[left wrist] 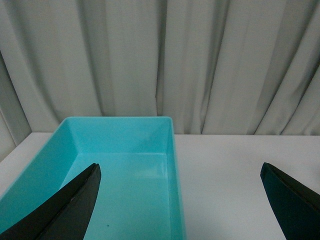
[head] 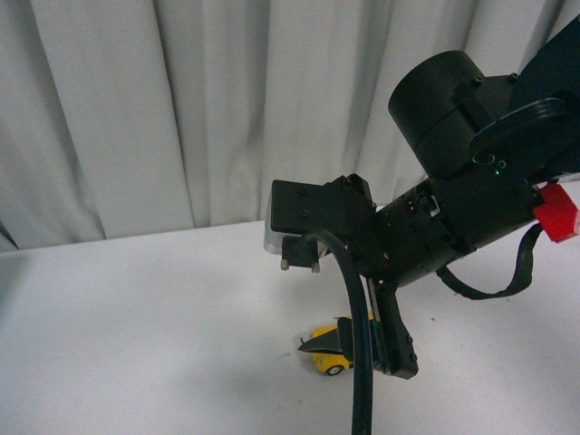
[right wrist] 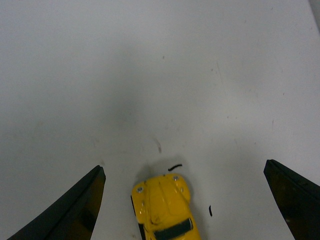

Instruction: Wind up and store yellow beetle toy

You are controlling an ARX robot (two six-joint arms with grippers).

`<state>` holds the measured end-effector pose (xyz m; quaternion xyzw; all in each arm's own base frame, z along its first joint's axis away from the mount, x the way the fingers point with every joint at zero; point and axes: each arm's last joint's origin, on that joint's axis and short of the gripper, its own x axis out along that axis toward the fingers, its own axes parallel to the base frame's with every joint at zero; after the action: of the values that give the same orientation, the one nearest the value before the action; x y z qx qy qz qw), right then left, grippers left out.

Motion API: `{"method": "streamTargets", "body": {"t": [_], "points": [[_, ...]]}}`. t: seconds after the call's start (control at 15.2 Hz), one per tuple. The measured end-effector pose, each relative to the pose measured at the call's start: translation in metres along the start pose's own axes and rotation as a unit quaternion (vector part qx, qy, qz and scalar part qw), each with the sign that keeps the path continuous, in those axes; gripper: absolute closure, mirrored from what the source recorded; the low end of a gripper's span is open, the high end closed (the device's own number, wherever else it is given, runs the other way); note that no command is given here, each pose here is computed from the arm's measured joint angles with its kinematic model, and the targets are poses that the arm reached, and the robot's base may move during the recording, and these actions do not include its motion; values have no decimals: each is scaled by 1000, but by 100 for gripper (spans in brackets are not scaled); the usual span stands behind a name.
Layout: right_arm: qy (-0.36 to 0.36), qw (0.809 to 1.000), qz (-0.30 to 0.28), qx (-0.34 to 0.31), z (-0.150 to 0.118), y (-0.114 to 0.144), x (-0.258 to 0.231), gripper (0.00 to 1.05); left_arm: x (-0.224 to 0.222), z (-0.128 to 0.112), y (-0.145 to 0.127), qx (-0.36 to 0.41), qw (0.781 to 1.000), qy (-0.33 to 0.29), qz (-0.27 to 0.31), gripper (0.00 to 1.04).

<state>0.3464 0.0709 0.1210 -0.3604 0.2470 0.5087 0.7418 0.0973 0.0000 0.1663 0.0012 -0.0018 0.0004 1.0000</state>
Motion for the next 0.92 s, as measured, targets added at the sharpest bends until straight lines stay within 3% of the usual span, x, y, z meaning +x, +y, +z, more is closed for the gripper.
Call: {"method": "streamTargets", "body": {"t": [0.33,0.73,0.92], "points": [[43,998,24,-46,-38,2,10,7,0,0,0,0,1000,0,0,7],[54,994,55,-80,-60,-7,23,7,0,0,0,0,1000,0,0,7],[49,993,57,-96,-60,-13,24,7,0,0,0,0,1000,0,0,7]]}}
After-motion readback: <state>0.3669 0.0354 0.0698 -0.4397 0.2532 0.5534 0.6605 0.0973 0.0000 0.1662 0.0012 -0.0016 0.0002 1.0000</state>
